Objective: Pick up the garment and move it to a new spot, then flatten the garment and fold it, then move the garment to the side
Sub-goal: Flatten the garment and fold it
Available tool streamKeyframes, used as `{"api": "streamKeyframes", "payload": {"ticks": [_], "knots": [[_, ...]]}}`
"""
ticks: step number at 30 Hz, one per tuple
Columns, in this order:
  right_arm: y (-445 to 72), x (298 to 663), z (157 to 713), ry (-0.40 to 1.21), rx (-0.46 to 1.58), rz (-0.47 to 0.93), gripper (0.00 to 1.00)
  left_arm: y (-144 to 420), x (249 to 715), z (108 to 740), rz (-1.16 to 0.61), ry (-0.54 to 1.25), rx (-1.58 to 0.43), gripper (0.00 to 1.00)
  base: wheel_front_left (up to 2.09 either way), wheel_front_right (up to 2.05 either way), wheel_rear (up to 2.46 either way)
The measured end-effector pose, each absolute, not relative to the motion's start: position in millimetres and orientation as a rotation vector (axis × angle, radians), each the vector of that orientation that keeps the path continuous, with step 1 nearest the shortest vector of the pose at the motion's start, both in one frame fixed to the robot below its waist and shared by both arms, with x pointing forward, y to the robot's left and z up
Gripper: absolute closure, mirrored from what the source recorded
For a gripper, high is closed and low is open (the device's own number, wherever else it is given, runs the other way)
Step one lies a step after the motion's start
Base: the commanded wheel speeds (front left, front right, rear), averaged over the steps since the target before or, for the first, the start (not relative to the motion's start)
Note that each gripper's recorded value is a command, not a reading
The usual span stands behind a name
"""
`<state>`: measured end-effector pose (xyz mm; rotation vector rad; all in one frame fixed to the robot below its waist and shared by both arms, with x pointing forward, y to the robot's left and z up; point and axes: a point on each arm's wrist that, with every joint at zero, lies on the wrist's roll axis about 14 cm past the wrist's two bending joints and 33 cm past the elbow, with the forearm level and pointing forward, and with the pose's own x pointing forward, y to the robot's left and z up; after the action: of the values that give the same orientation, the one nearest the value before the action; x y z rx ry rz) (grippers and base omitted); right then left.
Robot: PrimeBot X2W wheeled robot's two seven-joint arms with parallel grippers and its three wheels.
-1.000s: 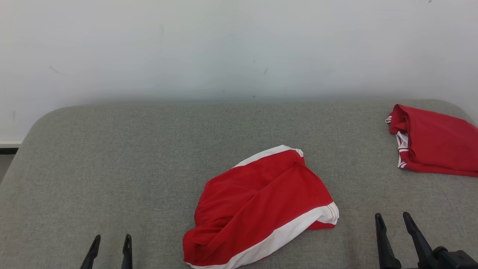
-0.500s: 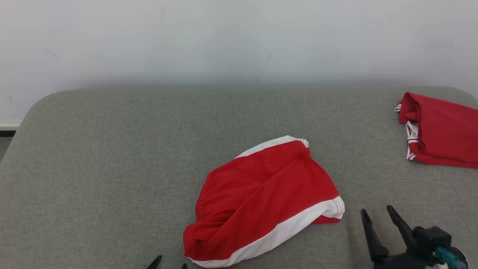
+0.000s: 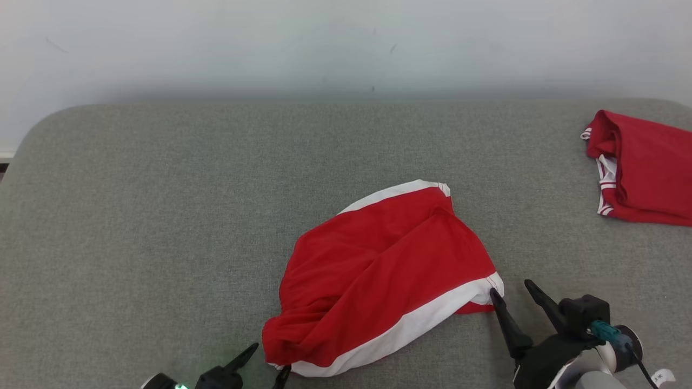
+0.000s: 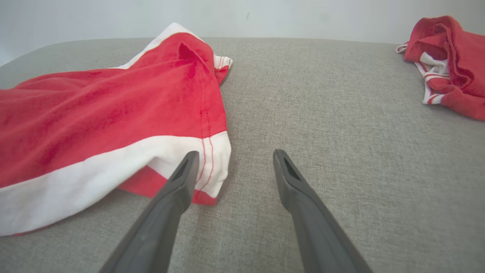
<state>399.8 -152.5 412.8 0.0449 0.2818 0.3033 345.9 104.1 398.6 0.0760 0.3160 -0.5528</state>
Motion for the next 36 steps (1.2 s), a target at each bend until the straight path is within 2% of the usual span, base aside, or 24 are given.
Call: {"api": "streamKeyframes", "payload": {"ticks": [3, 4, 5, 6, 7, 13, 21, 26, 31, 36], "knots": [[-146.5, 404.8, 407.4, 0.304, 0.055, 0.319, 0.00, 102.2, 351.5, 399.0, -0.565, 0.317, 0.077, 0.00, 0.00, 0.00, 0.00], [-144.3, 406.2, 405.0, 0.314, 0.066, 0.321, 0.00, 101.0, 352.8, 399.0, -0.570, 0.318, 0.075, 0.20, 0.00, 0.00, 0.00], [-141.8, 407.1, 402.1, 0.325, 0.075, 0.324, 0.00, 99.4, 353.3, 398.3, -0.576, 0.320, 0.073, 0.36, 0.00, 0.00, 0.00], [-138.3, 407.3, 398.5, 0.339, 0.076, 0.334, 0.72, 97.4, 353.5, 397.5, -0.582, 0.324, 0.068, 0.84, 0.00, 0.00, 0.00], [-135.0, 407.5, 395.5, 0.350, 0.075, 0.344, 1.00, 95.6, 353.5, 397.0, -0.585, 0.326, 0.060, 1.00, 0.00, 0.00, 0.00], [-128.1, 420.0, 411.8, 0.298, 0.112, 0.356, 1.00, 88.3, 358.5, 413.7, -0.582, 0.273, 0.015, 1.00, 0.00, 0.00, 0.00], [-131.4, 400.8, 440.8, 0.192, 0.136, 0.362, 1.00, 88.4, 346.3, 445.2, -0.542, 0.169, -0.061, 1.00, 0.00, 0.00, 0.00], [-131.8, 406.0, 476.9, 0.078, 0.142, 0.368, 1.00, 89.5, 356.8, 478.1, -0.543, 0.064, -0.063, 1.00, 0.00, 0.00, 0.00], [-137.8, 438.3, 529.8, -0.068, 0.149, 0.356, 1.00, 95.5, 404.2, 544.2, -0.569, -0.113, 0.006, 1.00, 0.00, 0.00, 0.00], [-153.5, 492.2, 586.1, -0.191, 0.153, 0.311, 1.00, 89.1, 460.0, 617.5, -0.608, -0.232, 0.040, 1.00, 0.00, 0.00, 0.00]]}}
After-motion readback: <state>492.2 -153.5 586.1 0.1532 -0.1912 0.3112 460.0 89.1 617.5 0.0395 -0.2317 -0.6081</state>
